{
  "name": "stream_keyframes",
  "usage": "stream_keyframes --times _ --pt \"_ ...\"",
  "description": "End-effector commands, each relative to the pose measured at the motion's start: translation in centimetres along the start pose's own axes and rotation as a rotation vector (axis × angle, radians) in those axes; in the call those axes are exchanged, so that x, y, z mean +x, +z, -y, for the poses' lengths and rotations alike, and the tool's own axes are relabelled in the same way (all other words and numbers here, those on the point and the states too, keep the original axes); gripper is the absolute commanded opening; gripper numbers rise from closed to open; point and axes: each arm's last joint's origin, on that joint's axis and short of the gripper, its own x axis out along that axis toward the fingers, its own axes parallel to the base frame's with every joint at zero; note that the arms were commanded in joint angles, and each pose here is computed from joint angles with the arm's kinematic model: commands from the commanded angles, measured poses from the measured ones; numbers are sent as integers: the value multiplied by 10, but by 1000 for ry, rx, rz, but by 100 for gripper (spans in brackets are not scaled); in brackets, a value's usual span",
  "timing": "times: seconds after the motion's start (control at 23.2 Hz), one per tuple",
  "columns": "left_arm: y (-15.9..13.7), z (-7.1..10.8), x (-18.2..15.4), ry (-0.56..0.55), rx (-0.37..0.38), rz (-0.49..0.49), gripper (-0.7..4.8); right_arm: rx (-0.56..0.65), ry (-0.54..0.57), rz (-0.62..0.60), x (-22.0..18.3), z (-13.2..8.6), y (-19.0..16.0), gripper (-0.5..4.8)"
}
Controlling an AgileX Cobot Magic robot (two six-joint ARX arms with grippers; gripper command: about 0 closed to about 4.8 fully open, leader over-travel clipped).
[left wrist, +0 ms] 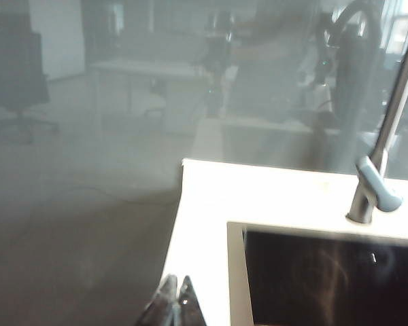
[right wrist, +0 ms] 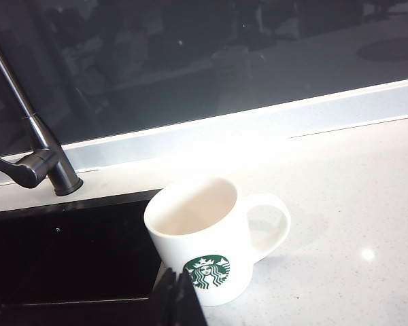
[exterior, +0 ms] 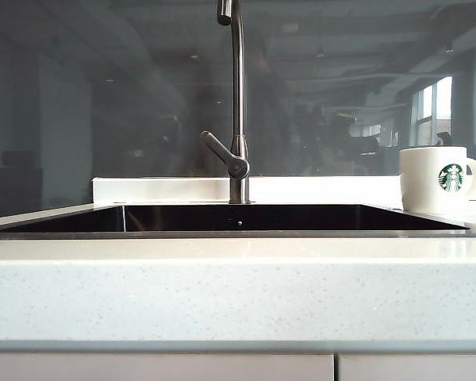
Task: Pick up the mug next to the sink, go to the faucet to get some water, pour the water into the sink, and finally put the mug back to its place.
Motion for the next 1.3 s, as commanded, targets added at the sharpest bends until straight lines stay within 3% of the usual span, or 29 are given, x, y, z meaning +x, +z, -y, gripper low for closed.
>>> stream_keyframes --times 0.04,0.22,0.47,0.73,1.3 --pt "-24 -2 -18 3 -2 50 -3 -4 3 23 0 -1 4 -1" --pt "-54 -4 -29 -16 -45 60 -3 -4 3 23 0 -1 4 -1" --pt "-67 -4 -35 -17 -19 -60 -3 -4 3 23 0 -1 4 -1" --pt "-70 -6 -37 59 -8 -84 -3 -4 3 22 0 -1 4 -1" --pt "-70 -6 -37 60 5 -83 -3 -4 3 22 0 -1 4 -1"
